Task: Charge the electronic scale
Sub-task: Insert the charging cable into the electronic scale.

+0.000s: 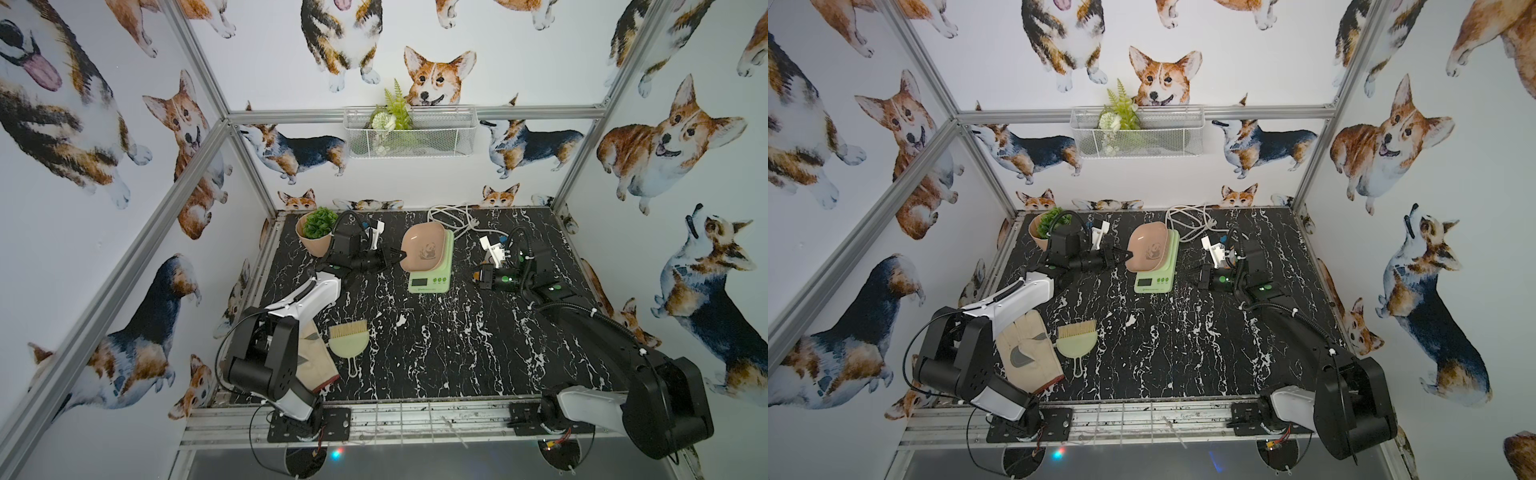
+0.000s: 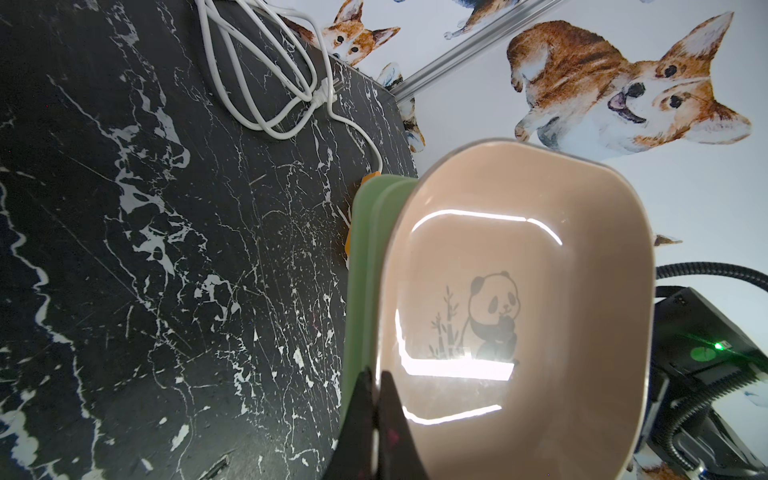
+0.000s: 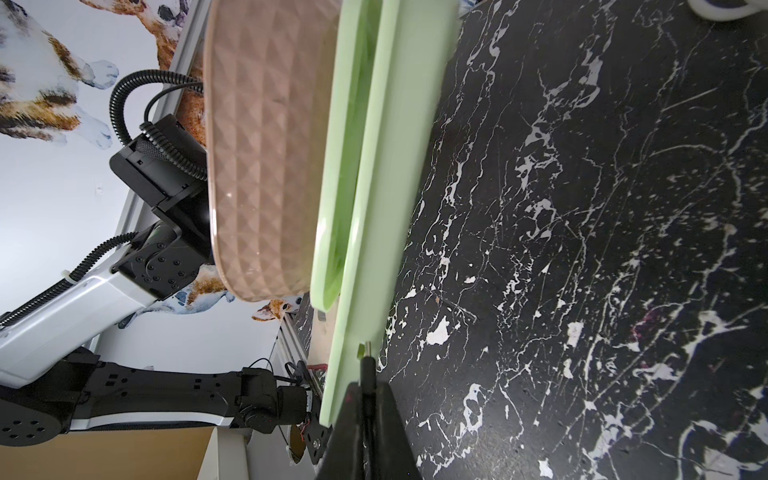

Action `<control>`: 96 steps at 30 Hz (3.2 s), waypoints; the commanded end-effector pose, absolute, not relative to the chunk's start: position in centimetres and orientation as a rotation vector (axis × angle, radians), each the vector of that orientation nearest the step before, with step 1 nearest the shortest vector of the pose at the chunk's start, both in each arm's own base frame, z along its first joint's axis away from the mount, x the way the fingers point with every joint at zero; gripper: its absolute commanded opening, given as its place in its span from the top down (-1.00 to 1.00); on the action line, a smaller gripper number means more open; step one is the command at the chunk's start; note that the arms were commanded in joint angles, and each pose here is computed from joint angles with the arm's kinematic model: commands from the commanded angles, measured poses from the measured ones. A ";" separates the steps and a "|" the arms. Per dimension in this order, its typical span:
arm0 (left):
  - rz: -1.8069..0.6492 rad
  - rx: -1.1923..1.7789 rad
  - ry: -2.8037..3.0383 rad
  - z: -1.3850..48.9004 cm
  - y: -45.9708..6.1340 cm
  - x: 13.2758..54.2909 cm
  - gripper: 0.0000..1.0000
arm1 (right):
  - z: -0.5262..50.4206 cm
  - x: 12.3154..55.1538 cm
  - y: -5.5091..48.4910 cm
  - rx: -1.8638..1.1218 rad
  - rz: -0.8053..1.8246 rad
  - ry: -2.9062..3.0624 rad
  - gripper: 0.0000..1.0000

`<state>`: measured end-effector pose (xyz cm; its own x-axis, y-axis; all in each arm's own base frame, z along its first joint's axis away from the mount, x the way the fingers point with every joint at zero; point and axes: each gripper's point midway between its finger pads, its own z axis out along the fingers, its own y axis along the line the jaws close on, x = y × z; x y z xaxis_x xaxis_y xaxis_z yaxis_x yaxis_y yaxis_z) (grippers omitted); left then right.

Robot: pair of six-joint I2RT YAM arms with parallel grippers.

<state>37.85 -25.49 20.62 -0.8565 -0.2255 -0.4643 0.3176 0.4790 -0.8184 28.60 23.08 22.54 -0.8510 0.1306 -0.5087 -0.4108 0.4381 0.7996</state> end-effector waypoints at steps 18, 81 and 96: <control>-1.398 0.118 2.157 22.1 -25.8 38.1 1.00 | 23.1 29.0 23.8 -0.253 1.451 2.169 1.00; -1.396 0.203 2.060 25.0 -26.0 36.8 1.00 | 20.8 29.6 25.1 -0.194 1.477 2.279 0.72; -1.256 0.168 2.212 20.6 -25.2 37.7 1.00 | 22.8 29.1 23.3 -0.260 1.341 2.242 -0.83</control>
